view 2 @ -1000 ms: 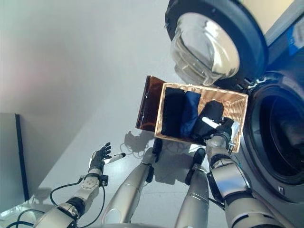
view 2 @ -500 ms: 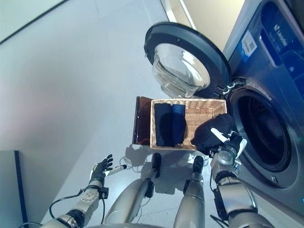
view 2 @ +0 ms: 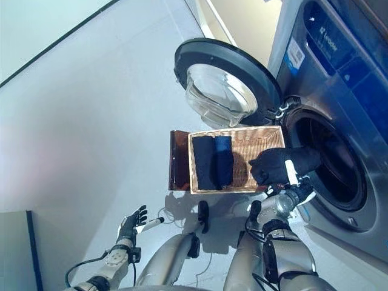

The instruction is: Pick up the clothes and place them into the washing machine

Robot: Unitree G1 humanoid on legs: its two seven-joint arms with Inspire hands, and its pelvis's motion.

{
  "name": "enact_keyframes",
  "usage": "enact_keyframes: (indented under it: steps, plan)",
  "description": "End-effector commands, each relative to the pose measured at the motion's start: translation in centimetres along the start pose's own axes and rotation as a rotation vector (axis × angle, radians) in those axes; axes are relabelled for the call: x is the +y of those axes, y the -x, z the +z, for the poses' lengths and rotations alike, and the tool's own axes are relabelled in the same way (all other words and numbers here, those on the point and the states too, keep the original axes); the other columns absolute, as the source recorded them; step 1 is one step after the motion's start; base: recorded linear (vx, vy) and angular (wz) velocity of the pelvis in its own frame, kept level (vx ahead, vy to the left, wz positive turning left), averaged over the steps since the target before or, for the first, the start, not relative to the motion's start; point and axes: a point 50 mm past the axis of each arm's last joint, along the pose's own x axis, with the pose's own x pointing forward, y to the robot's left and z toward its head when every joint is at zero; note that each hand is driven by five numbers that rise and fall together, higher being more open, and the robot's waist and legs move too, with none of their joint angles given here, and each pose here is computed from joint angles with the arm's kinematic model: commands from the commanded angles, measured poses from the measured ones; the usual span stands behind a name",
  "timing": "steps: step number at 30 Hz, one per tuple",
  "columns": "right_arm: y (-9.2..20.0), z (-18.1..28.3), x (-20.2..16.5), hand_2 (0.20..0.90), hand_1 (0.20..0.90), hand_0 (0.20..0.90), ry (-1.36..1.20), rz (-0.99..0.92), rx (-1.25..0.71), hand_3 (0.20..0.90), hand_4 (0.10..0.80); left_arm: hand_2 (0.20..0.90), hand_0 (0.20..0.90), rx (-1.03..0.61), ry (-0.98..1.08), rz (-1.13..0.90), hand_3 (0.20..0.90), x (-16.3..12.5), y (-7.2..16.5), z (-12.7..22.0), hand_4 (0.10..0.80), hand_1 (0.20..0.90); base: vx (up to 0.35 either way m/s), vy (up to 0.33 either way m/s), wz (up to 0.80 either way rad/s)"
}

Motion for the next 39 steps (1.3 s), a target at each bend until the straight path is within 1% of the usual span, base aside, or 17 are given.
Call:
enact_keyframes:
  steps: [1, 5, 8, 9, 10, 17, 19, 23, 25, 26, 30, 31, 32, 34, 35, 37, 39]
  plan:
    - [-0.9, 8.5, 2.4, 0.2, 0.2, 0.2, -0.042, 0.02, -0.405, 0.2, 0.3, 0.9, 0.9, -0.045, 0.0, 0.048, 0.9, 0.6, 0.2, 0.1, 0.8, 0.9, -0.062, 0.012, 0.01]
    - [-1.5, 11.9, 3.4, 0.2, 0.2, 0.2, -0.078, -0.005, -0.485, 0.2, 0.3, 0.9, 0.9, -0.056, -0.008, 0.069, 0.9, 1.3, 0.0, 0.5, 0.8, 0.9, -0.027, -0.004, -0.04]
    - [-1.6, 15.2, 4.0, 0.2, 0.2, 0.2, -0.093, -0.019, -0.586, 0.2, 0.3, 0.9, 0.9, -0.087, -0.005, 0.065, 0.9, 1.4, 0.0, 1.0, 0.8, 0.9, 0.027, 0.003, -0.09]
    - [-1.6, 15.3, 4.0, 0.2, 0.2, 0.2, -0.093, -0.019, -0.588, 0.2, 0.3, 0.9, 0.9, -0.088, -0.004, 0.065, 0.9, 1.4, -0.1, 1.0, 0.8, 0.9, -0.027, -0.026, -0.12]
    - [-1.7, 16.4, 4.1, 0.2, 0.2, 0.2, -0.126, -0.055, -0.601, 0.2, 0.3, 0.9, 0.9, -0.105, 0.0, 0.067, 0.9, 1.5, -0.1, 1.4, 0.8, 0.9, -0.027, -0.034, -0.08]
    - [-2.2, 20.6, 4.1, 0.2, 0.2, 0.2, -0.218, -0.085, -0.654, 0.2, 0.3, 0.9, 0.9, -0.174, 0.024, 0.103, 0.9, 2.6, -0.5, 3.1, 0.8, 0.9, -0.058, -0.054, 0.1]
    - [-2.1, 21.3, 4.1, 0.2, 0.2, 0.2, -0.234, -0.089, -0.667, 0.2, 0.3, 0.9, 0.9, -0.17, 0.02, 0.109, 0.9, 2.9, -0.5, 2.9, 0.8, 0.9, -0.018, -0.019, 0.15]
    - [-2.1, 25.2, 3.8, 0.2, 0.2, 0.2, -0.349, -0.101, -0.7, 0.2, 0.3, 0.9, 0.9, -0.122, 0.008, 0.126, 0.9, 3.8, 0.1, 1.5, 0.8, 0.9, 0.005, -0.012, 0.08]
    - [-1.8, 26.2, 4.2, 0.2, 0.2, 0.2, -0.356, -0.087, -0.718, 0.2, 0.3, 0.9, 0.9, -0.115, 0.012, 0.129, 0.9, 4.0, 0.2, 1.3, 0.8, 0.9, 0.006, 0.01, 0.04]
    - [-1.5, 28.0, 4.2, 0.2, 0.2, 0.2, -0.358, -0.085, -0.761, 0.2, 0.3, 0.9, 0.9, -0.106, 0.012, 0.138, 0.9, 4.3, 0.3, 1.0, 0.8, 0.9, 0.0, 0.0, 0.0]
    - [0.1, 31.8, 4.5, 0.2, 0.2, 0.2, -0.45, -0.058, -0.845, 0.2, 0.3, 0.9, 0.9, -0.116, 0.025, 0.153, 0.9, 4.6, 0.3, 1.3, 0.8, 0.9, 0.0, 0.0, 0.0]
    - [0.1, 31.9, 4.6, 0.2, 0.2, 0.2, -0.451, -0.056, -0.846, 0.2, 0.3, 0.9, 0.9, -0.117, 0.027, 0.153, 0.9, 4.6, 0.3, 1.3, 0.8, 0.9, 0.0, 0.0, 0.0]
    - [0.9, 33.3, 4.6, 0.2, 0.2, 0.2, -0.534, -0.028, -0.862, 0.2, 0.3, 0.9, 0.9, -0.123, 0.036, 0.153, 0.9, 4.6, 0.3, 1.4, 0.8, 0.9, 0.0, 0.0, 0.0]
    - [1.9, 34.5, 4.8, 0.2, 0.2, 0.2, -0.667, 0.05, -0.879, 0.2, 0.3, 0.9, 0.9, -0.132, 0.06, 0.154, 0.9, 4.4, 0.2, 1.7, 0.8, 0.9, 0.003, -0.002, 0.02]
    - [1.8, 34.5, 4.7, 0.2, 0.2, 0.2, -0.67, 0.054, -0.877, 0.2, 0.3, 0.9, 0.9, -0.131, 0.06, 0.154, 0.9, 4.4, 0.2, 1.7, 0.8, 0.9, -0.002, -0.018, 0.04]
    - [3.1, 36.3, 4.1, 0.2, 0.2, 0.2, -0.771, 0.078, -0.943, 0.2, 0.3, 0.9, 0.9, -0.165, 0.067, 0.132, 0.9, 4.1, 0.1, 2.4, 0.8, 0.9, -0.011, -0.022, 0.06]
    - [3.3, 36.8, 3.8, 0.2, 0.2, 0.2, -0.758, 0.07, -0.969, 0.2, 0.3, 0.9, 0.9, -0.18, 0.066, 0.119, 0.9, 3.9, 0.1, 2.7, 0.8, 0.9, -0.008, -0.011, 0.25]
